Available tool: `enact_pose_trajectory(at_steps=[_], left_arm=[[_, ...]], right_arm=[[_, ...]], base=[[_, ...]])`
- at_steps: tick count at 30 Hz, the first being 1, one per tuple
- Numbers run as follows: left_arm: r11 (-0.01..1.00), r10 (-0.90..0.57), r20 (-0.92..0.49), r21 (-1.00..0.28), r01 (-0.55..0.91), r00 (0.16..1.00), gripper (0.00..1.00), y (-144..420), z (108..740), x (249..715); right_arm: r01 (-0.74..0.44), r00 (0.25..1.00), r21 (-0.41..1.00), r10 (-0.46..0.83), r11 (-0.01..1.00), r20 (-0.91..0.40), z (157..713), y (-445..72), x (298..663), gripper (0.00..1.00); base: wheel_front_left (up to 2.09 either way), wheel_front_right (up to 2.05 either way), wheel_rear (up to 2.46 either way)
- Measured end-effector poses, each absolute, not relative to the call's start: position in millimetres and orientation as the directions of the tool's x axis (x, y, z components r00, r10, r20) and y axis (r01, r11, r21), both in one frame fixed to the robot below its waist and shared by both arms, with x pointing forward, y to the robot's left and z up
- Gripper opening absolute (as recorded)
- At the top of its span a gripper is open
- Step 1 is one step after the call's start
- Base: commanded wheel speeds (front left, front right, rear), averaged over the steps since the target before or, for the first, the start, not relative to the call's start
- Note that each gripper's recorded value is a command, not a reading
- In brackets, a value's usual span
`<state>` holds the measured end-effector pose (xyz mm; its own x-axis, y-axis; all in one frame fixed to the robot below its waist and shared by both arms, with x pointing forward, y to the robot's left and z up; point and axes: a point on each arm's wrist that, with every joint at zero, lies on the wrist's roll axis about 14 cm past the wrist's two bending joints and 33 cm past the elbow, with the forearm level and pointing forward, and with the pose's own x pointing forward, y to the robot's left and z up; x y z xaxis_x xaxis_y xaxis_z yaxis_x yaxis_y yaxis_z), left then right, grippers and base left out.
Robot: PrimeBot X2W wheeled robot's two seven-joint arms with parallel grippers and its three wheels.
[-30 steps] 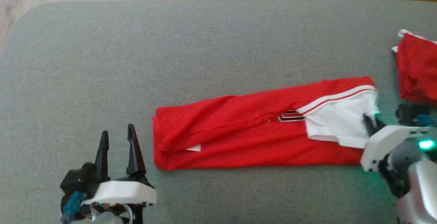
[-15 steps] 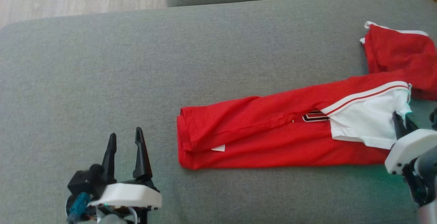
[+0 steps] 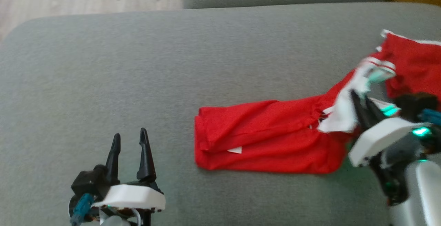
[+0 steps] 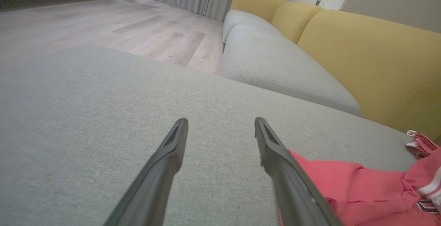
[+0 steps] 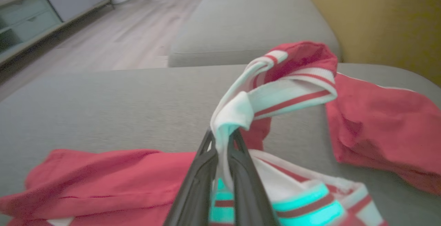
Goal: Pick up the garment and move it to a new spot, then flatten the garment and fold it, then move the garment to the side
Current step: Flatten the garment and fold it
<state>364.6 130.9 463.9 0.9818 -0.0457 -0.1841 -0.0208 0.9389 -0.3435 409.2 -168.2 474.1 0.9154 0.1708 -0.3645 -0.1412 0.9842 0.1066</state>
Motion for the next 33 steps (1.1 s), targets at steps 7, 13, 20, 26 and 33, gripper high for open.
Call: enact_pose_trajectory(at_steps=[7,13,20,26,33], left_arm=[[0.936,0.051,-0.167,-0.336,-0.105,0.985,1.0,161,471,348],[0.93,0.107,-0.159,-0.332,-0.156,0.981,1.0,178,474,335],[0.926,0.136,-0.16,-0.33,-0.183,0.978,1.0,186,474,328],[0.924,0.143,-0.173,-0.328,-0.194,0.974,1.0,188,470,327],[0.925,0.137,-0.195,-0.325,-0.196,0.971,1.0,186,463,328]], right_arm=[[-0.426,0.824,0.216,0.475,0.879,-0.308,489,-53,393,0.0],[-0.547,0.706,0.268,0.609,0.793,-0.363,466,3,371,0.0],[-0.597,0.613,0.341,0.687,0.726,-0.39,441,39,362,0.0],[-0.628,0.57,0.34,0.711,0.7,-0.411,429,57,368,0.0],[-0.673,0.55,0.354,0.76,0.649,-0.347,441,78,374,1.0]], base=[[0.0,0.0,0.0],[0.0,0.0,0.0],[0.0,0.0,0.0],[0.0,0.0,0.0],[0.0,0.0,0.0]])
